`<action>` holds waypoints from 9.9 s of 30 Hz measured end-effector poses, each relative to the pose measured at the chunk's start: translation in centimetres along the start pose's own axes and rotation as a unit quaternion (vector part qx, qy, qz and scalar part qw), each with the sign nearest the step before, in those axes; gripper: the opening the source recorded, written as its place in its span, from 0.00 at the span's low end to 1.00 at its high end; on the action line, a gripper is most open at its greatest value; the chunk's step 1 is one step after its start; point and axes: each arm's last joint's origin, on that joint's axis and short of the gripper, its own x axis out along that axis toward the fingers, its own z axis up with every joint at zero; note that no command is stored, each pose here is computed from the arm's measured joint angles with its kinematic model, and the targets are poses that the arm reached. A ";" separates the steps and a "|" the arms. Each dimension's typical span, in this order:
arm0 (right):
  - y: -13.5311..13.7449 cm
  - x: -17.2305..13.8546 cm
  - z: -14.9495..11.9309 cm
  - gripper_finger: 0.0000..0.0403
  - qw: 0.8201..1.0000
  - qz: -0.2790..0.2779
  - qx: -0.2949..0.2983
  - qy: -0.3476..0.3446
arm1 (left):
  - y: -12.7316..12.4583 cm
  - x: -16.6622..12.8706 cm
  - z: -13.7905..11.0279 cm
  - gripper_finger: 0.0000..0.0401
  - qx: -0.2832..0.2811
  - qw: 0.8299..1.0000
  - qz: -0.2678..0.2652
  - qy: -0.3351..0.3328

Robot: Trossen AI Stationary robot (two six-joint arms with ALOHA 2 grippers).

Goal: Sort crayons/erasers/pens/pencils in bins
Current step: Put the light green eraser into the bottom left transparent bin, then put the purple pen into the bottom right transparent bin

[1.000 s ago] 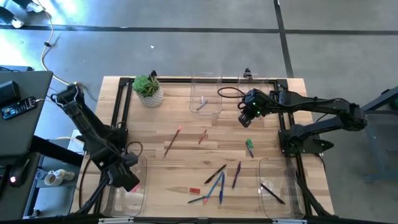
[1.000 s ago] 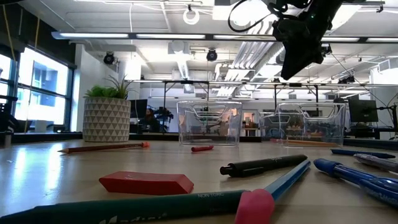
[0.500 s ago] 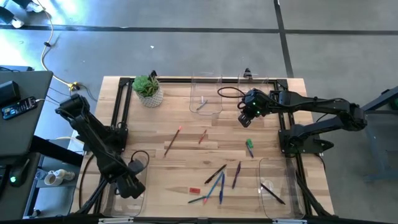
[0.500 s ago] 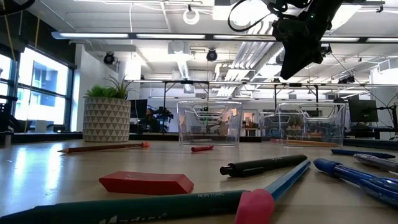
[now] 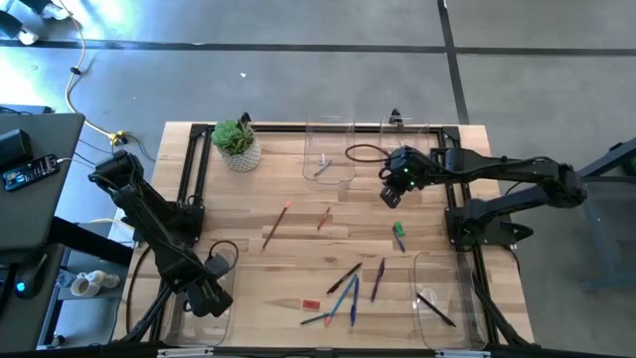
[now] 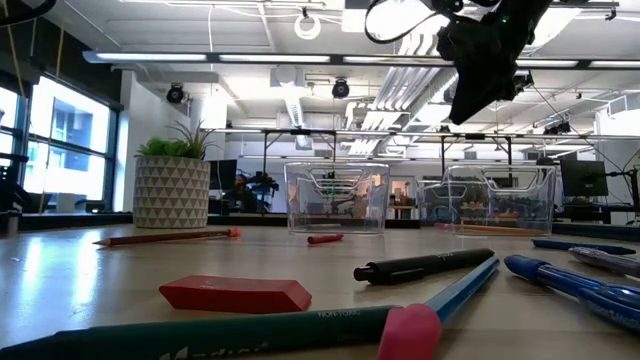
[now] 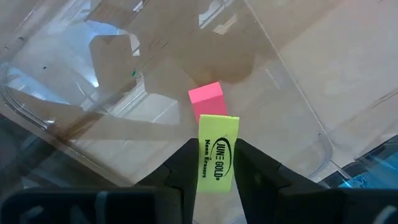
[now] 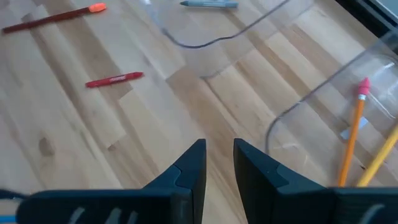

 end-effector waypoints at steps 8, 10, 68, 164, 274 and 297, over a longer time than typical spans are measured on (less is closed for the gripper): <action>1.6 -0.3 -0.5 0.18 0.999 0.007 -0.042 -0.015 | 0.0 -0.1 0.0 0.39 0.000 1.000 -0.003 0.001; 2.0 -0.4 -0.6 0.18 0.998 0.013 -0.054 -0.019 | 0.0 -0.3 0.1 0.42 -0.002 1.000 -0.007 0.002; 11.9 1.3 -5.2 0.35 0.812 0.162 -0.549 0.111 | 5.5 -12.4 12.3 0.45 -0.072 0.916 -0.202 -0.338; 18.1 6.6 -12.4 0.01 0.778 0.127 -0.591 0.173 | 5.8 -12.5 12.9 0.45 -0.013 0.920 -0.170 -0.353; 16.8 -3.5 -28.9 0.01 0.968 0.025 -0.049 0.243 | -2.8 -7.1 19.3 0.39 0.011 0.966 0.067 -0.248; 17.0 -2.2 -28.2 0.22 0.962 0.035 0.008 0.270 | -0.8 -5.7 24.8 0.52 -0.020 0.978 0.064 -0.198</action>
